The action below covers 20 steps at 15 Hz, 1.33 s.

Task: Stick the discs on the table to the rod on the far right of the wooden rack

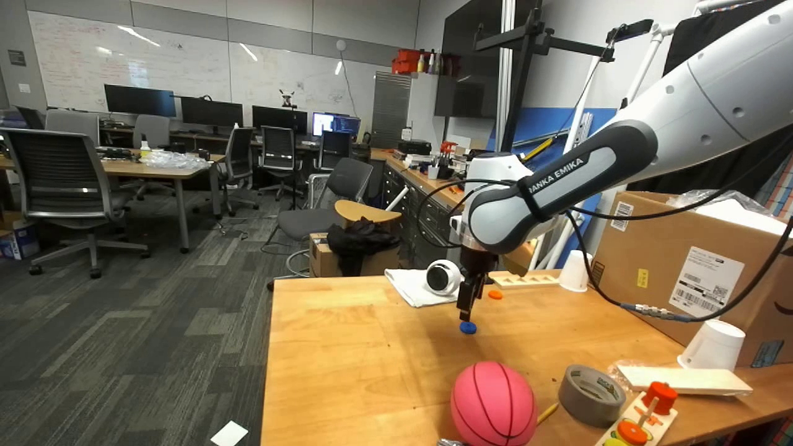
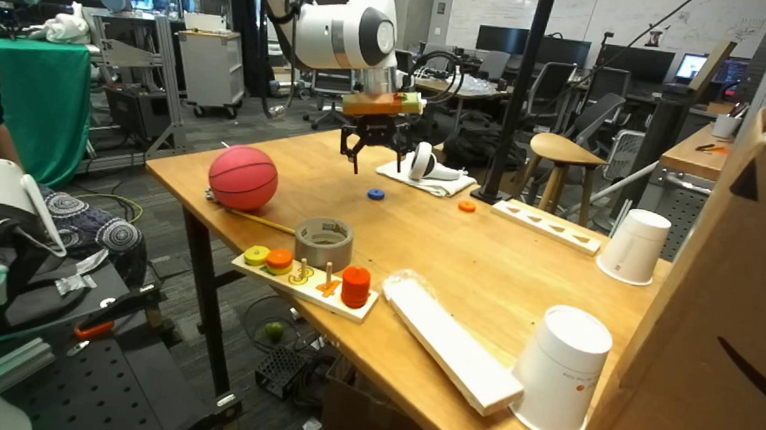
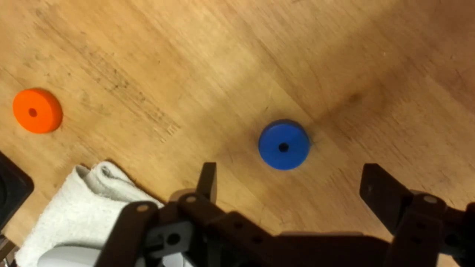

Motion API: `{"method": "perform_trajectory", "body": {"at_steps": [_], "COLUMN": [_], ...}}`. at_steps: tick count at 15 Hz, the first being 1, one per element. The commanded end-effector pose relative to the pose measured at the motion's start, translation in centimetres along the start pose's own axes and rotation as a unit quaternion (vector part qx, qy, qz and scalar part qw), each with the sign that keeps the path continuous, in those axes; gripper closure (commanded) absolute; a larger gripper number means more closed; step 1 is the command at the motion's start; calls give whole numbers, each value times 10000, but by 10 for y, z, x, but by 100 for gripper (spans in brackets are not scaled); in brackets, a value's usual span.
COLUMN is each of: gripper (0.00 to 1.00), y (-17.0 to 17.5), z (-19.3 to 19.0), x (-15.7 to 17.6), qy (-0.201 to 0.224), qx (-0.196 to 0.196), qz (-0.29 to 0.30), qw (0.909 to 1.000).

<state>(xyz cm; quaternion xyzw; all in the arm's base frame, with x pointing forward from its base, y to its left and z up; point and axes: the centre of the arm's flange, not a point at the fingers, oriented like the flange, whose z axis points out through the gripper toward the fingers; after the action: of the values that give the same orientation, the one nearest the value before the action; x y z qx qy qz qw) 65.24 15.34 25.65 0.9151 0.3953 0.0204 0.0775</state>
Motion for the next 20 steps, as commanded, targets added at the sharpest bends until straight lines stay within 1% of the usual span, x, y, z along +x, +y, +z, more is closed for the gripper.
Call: {"method": "perform_trajectory", "body": {"at_steps": [1, 7, 12, 13, 14, 15, 16, 17, 20], "gripper": [0, 0, 0, 5, 13, 29, 31, 37, 63], "y": [13, -2, 0, 0, 0, 0, -1, 0, 1], "z": [18, 55, 57, 58, 58, 59, 60, 58, 56], "x": [4, 4, 5, 5, 5, 6, 6, 7, 9], "qy": [7, 23, 84, 87, 88, 91, 91, 105, 125], "qx": [273, 420, 381, 382, 394, 395, 400, 400, 380], "qz": [63, 74, 107, 105, 103, 113, 109, 110, 111], "qw": [9996, 9991, 9992, 9992, 9991, 9991, 9991, 9991, 9991]}}
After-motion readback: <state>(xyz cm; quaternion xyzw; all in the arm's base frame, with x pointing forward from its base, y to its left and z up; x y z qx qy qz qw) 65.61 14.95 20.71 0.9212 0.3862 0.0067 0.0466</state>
